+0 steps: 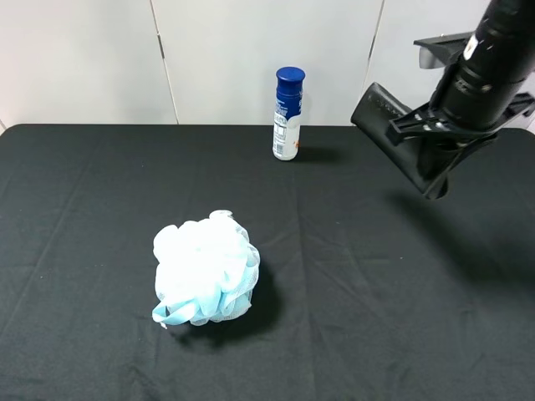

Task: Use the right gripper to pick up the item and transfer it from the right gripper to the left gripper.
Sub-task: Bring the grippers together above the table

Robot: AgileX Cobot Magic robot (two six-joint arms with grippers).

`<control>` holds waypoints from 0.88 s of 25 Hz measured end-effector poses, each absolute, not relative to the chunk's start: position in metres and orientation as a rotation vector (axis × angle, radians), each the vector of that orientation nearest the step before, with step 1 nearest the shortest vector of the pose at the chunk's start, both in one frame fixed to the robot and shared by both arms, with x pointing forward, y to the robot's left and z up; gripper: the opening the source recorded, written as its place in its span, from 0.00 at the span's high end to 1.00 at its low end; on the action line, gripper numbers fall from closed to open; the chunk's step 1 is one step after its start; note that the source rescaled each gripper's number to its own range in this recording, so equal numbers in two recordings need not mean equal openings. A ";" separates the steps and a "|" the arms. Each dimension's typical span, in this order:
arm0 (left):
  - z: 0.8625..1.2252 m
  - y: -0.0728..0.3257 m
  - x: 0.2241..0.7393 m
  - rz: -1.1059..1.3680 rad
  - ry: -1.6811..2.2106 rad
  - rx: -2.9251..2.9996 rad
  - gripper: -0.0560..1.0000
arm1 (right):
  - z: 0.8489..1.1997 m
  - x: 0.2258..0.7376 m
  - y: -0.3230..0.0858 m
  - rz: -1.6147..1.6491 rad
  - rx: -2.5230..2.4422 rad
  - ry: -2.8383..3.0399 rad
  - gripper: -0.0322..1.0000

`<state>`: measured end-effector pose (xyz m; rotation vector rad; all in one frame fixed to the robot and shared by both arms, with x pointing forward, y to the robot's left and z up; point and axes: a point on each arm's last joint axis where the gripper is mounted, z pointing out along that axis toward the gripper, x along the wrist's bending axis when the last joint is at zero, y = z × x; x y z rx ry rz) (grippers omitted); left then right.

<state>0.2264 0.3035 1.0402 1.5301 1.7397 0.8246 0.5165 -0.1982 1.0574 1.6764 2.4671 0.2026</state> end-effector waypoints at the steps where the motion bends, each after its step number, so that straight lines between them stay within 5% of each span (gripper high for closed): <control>1: 1.040 0.303 0.226 0.825 1.740 1.530 0.00 | 1.060 0.513 -0.197 0.200 1.630 2.496 0.95; 22: 1.040 0.303 0.226 0.825 1.739 1.531 0.00 | 1.073 0.456 -0.118 0.233 0.755 2.886 0.95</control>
